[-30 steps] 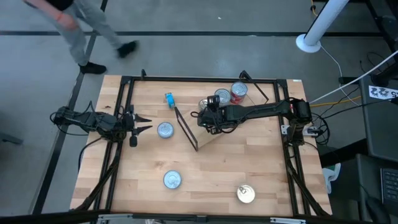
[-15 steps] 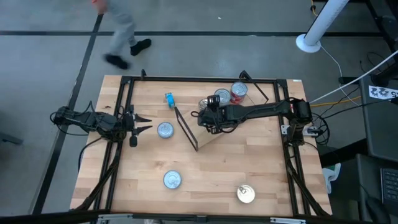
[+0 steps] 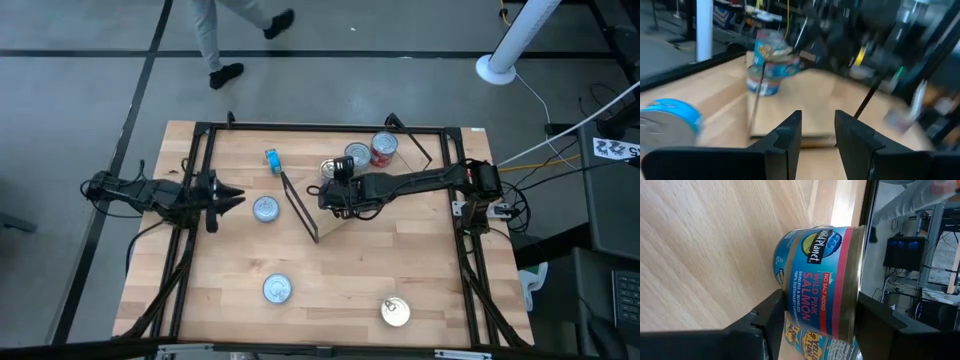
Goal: Stack canned seafood by type on shelf
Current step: Stack the left blue tuna can on top of the blue tuna can on the shelf
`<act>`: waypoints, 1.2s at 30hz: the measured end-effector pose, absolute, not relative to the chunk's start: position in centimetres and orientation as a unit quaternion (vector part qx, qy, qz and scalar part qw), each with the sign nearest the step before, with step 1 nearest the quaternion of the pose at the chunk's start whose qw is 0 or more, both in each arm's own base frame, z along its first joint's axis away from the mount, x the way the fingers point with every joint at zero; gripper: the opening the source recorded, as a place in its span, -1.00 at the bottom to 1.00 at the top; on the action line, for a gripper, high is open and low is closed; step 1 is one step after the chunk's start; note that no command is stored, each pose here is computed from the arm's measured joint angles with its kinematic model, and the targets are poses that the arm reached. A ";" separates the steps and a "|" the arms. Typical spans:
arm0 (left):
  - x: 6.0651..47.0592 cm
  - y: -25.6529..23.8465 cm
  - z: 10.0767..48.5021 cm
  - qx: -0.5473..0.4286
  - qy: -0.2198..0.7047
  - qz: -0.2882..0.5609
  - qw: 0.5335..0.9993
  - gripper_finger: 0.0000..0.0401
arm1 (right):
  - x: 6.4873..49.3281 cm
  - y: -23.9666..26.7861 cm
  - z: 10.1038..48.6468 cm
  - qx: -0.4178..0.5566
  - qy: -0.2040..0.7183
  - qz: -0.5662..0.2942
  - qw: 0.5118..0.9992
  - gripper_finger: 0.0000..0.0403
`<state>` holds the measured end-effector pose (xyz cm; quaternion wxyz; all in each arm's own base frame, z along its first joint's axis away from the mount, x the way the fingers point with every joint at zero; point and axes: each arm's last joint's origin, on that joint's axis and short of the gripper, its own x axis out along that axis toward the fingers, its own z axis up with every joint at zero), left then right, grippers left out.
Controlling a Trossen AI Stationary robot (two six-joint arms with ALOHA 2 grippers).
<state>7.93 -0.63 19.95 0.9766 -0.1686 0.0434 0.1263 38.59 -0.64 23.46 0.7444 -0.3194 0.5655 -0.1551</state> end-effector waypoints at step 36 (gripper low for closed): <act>8.0 -0.6 20.7 -0.158 0.011 0.121 0.980 -0.44 | 39.4 -4.4 23.8 -0.324 0.545 -0.158 0.757 -0.06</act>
